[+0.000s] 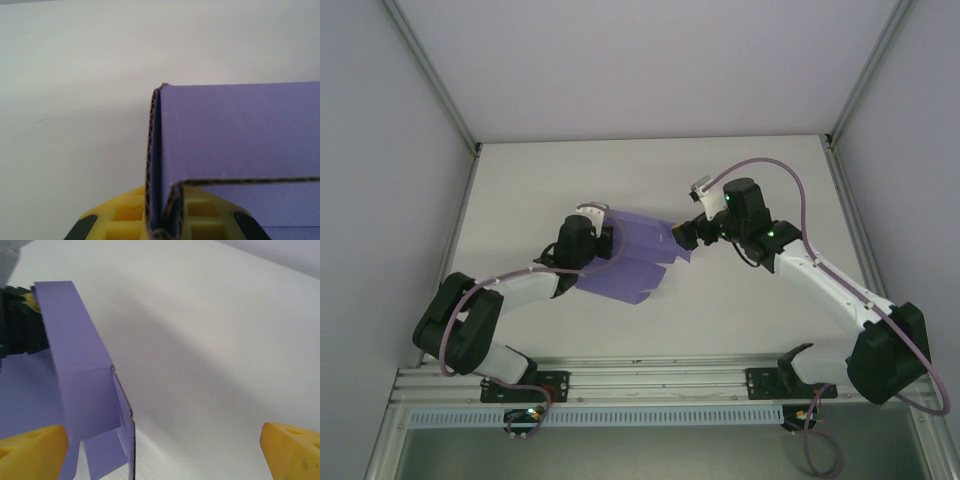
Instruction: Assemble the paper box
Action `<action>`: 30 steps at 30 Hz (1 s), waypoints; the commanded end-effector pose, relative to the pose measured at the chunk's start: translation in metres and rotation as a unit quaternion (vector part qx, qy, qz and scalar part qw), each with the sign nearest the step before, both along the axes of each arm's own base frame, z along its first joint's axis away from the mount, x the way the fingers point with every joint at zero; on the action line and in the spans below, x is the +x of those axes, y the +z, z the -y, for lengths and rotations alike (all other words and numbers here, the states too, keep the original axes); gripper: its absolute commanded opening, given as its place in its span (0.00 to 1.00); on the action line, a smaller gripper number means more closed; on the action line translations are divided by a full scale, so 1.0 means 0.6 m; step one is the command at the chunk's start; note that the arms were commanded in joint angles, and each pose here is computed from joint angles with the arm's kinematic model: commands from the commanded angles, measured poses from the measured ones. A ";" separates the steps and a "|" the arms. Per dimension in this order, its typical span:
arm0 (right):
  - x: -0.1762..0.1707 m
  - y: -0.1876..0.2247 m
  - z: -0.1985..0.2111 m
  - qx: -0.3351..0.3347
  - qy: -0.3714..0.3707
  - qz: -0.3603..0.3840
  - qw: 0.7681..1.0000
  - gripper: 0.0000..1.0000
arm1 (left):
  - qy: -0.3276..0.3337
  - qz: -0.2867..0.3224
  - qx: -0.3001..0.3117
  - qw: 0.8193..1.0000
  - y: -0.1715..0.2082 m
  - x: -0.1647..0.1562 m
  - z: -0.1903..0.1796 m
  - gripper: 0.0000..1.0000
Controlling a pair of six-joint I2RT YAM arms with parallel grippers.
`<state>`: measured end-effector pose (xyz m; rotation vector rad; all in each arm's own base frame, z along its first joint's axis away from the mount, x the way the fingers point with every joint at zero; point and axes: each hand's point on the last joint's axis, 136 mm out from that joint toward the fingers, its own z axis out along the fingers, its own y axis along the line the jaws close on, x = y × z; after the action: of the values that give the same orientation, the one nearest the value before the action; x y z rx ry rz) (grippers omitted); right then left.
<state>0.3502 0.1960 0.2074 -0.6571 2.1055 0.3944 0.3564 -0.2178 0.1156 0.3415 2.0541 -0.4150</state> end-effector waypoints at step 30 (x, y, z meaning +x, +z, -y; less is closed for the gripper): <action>0.010 -0.043 -0.015 -0.014 -0.108 0.021 0.994 1.00 | 0.082 0.030 -0.027 0.996 0.065 -0.030 -0.022 0.00</action>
<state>0.3749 0.2253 0.1856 -0.4481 2.0539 0.2735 0.3387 -0.2125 0.1481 0.2141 2.0019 -0.3509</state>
